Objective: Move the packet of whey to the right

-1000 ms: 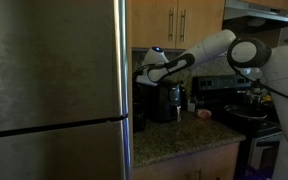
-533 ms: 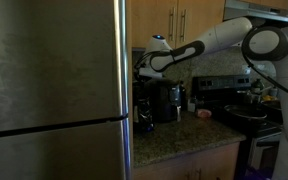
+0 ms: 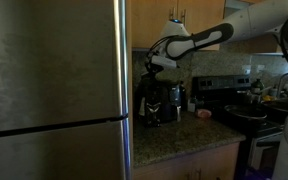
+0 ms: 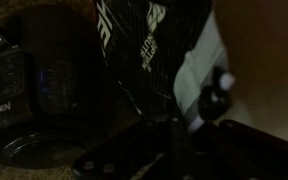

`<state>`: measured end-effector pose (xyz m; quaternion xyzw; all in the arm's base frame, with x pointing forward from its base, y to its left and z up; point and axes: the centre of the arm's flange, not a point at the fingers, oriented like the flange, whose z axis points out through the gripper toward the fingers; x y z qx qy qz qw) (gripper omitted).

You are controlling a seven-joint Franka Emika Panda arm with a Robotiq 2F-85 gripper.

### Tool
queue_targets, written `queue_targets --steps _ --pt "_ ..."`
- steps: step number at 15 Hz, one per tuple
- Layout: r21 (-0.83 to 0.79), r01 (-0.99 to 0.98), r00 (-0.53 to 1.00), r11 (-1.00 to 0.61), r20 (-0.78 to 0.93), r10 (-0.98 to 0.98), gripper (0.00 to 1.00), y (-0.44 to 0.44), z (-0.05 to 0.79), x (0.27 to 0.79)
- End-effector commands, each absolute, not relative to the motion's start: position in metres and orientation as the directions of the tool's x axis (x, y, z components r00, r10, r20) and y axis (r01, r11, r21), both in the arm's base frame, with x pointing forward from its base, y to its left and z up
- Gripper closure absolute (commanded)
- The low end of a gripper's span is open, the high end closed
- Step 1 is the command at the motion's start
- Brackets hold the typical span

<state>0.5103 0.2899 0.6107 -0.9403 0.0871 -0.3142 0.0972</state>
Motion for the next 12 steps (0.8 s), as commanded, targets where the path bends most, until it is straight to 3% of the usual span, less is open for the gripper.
queue_targets --steps 1,12 --pt "-0.309 -0.073 0.758 -0.948 0.601 -0.254 0.99 0.252 0.655 0.444" --pt "-0.381 -0.249 0.644 -0.890 0.622 -0.446 0.99 0.181 0.725 0.310"
